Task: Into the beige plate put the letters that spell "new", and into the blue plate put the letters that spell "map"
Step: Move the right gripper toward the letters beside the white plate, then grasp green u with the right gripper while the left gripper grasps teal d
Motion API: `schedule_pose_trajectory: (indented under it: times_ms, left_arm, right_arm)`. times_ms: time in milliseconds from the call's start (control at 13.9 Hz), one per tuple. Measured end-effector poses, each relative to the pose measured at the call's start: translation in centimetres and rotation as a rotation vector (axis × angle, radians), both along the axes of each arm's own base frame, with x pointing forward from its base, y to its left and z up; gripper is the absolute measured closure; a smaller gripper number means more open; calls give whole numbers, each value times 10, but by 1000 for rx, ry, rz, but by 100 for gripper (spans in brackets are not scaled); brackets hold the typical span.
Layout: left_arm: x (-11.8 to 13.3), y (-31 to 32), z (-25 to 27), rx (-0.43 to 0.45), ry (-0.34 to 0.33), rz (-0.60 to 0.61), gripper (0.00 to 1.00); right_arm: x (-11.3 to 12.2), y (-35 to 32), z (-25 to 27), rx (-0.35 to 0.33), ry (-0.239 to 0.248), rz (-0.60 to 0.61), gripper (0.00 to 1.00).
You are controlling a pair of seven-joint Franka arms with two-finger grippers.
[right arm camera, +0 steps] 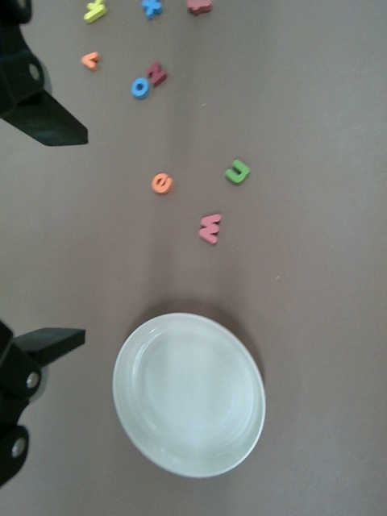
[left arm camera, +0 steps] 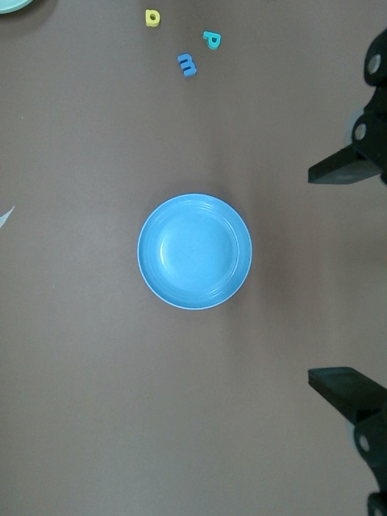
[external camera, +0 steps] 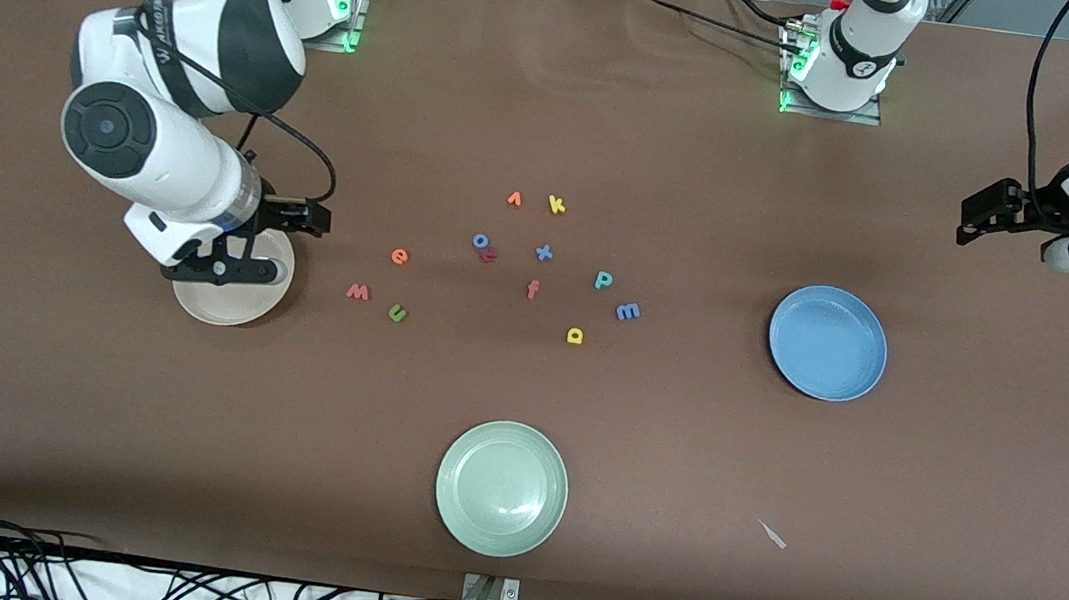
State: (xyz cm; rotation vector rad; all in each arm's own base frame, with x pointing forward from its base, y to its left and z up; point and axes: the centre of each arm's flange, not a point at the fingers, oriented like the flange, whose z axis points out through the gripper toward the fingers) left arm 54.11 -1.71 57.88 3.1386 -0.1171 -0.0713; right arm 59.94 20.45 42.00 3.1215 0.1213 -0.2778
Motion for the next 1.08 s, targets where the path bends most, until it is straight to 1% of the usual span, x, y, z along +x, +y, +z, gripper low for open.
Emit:
schedule_pose_trajectory:
  times_ms: [144, 359, 575, 719, 863, 1078]
  left_arm:
    - [1, -2, -3, 0, 6, -4, 0]
    - [6, -3, -13, 0, 24, -5, 0]
    - [12, -2, -20, -2, 34, -3, 0]
    - [15, -13, -24, -7, 40, -22, 0]
    - [22, -36, -44, -17, 76, -57, 0]
    - [50, -64, -92, -21, 141, -96, 0]
  right_arm:
    - [3, 9, -19, 23, -9, -16, 0]
    - [12, 18, -51, 51, -14, -85, 0]
    - [15, 33, -82, 35, -19, -183, 0]
    - [15, 45, -99, 21, -27, -270, 0]
    - [14, 61, -116, 11, -43, -361, 0]
    - [11, 81, -143, -1, -61, -477, 0]
